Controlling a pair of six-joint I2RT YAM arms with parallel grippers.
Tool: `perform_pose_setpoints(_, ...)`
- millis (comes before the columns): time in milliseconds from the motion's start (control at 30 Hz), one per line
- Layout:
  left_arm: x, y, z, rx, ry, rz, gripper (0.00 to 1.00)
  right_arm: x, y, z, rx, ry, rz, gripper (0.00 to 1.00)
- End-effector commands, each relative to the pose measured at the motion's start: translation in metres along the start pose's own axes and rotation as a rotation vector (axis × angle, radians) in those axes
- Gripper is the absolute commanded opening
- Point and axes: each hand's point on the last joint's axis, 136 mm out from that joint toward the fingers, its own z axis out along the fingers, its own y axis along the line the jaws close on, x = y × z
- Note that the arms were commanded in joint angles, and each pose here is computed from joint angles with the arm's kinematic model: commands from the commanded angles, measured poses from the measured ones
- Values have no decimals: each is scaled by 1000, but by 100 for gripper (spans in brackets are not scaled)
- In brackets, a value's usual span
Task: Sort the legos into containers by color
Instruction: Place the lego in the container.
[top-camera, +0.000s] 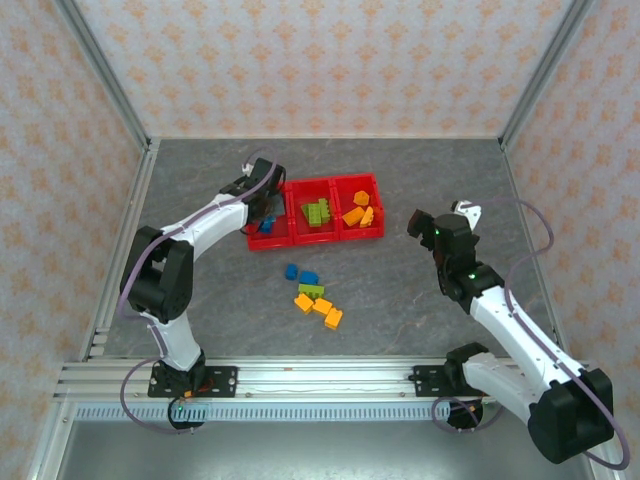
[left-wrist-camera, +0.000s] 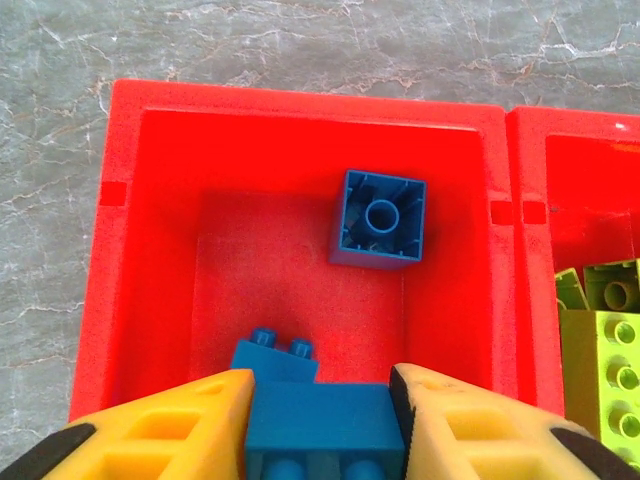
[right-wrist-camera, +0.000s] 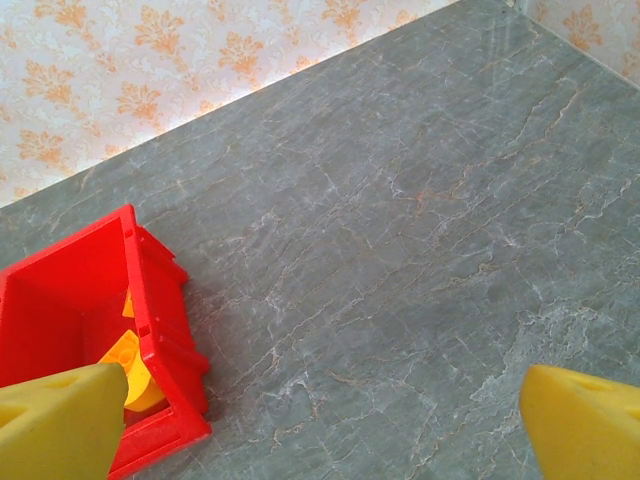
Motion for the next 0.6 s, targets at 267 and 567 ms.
perform_pose_setpoints(267, 14, -7, 12, 59, 28, -14, 49, -5, -6, 2, 35, -14, -8, 100)
perform_pose_setpoints(567, 8, -10, -18, 128, -18, 26, 72, -2, -3, 4, 27, -5, -3, 100)
